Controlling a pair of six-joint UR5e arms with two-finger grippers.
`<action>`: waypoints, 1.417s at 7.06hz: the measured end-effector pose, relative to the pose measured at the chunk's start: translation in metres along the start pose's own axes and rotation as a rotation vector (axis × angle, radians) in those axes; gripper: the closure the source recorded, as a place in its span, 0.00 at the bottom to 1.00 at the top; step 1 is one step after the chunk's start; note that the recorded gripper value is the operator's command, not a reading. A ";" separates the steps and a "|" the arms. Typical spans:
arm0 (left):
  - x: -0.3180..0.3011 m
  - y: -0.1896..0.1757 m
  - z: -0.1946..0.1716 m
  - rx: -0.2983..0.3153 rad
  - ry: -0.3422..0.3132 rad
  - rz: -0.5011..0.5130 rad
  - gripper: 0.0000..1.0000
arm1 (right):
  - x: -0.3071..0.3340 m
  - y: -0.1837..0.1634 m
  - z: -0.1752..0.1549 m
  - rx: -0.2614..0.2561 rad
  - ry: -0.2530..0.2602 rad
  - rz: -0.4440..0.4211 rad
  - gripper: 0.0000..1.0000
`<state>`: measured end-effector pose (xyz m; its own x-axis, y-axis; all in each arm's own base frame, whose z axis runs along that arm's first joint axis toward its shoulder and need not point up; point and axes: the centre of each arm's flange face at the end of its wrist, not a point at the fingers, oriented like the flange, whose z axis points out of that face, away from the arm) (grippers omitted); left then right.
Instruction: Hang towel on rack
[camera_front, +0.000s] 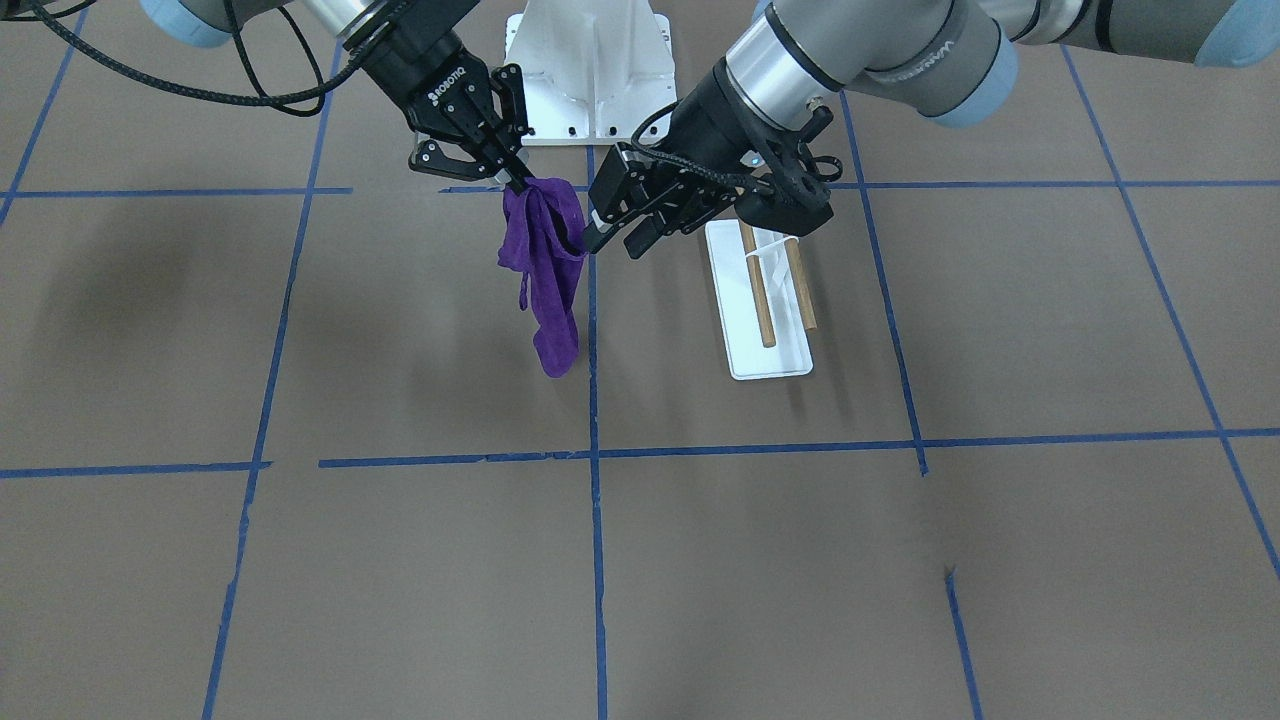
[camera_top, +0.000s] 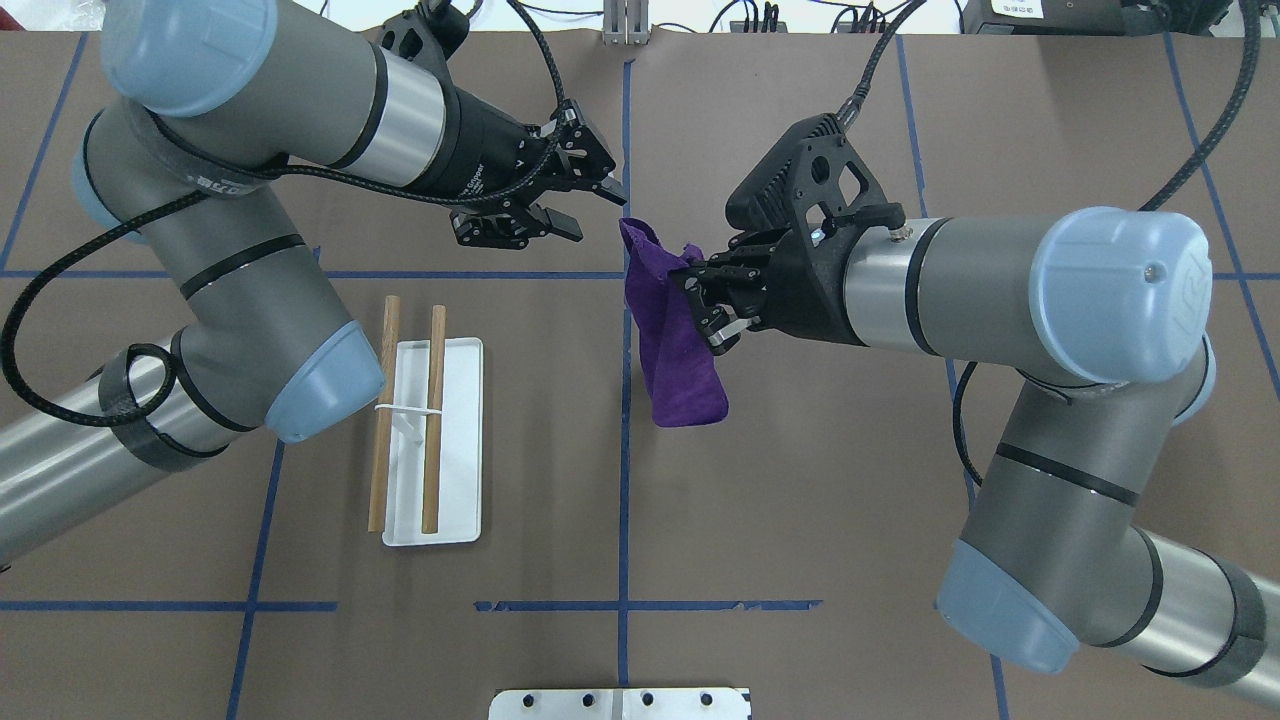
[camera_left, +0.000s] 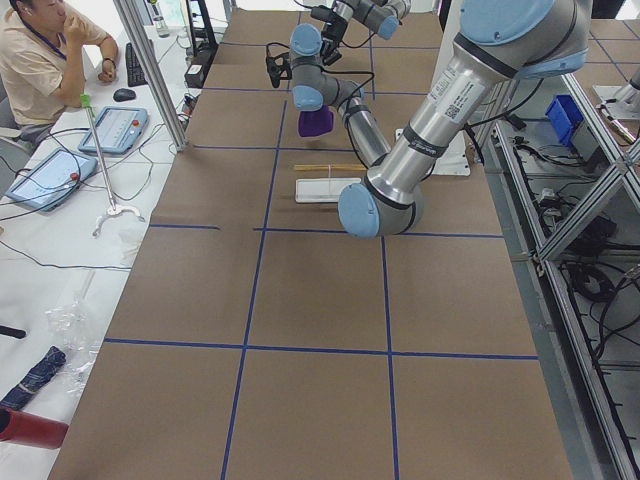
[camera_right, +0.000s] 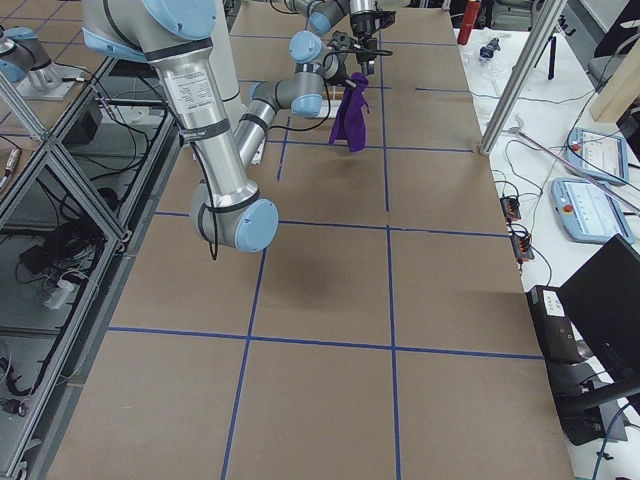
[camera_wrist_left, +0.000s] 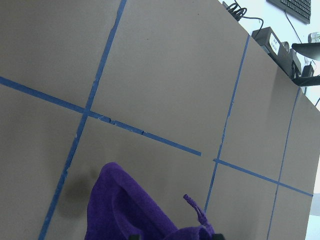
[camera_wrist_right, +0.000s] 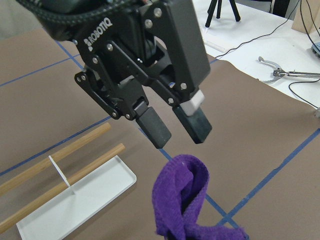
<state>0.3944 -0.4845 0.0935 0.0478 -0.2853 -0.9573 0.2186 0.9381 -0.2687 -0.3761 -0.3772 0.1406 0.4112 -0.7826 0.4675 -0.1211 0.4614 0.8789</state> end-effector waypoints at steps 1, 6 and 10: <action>0.001 0.000 0.003 0.000 -0.002 -0.017 0.43 | -0.004 0.000 0.001 0.005 0.003 -0.001 1.00; -0.001 0.016 0.016 -0.029 -0.010 -0.029 0.78 | -0.006 -0.001 0.001 0.011 0.005 -0.003 1.00; 0.002 0.021 0.014 -0.036 0.003 -0.041 1.00 | -0.006 0.000 0.002 0.010 0.005 -0.004 1.00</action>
<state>0.4129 -0.4676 0.0877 0.0368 -0.3227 -0.9458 0.1852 0.9322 -0.3108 -0.3804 -0.3733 0.1375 0.4161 -0.7823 0.4636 -0.1281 0.4543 0.8816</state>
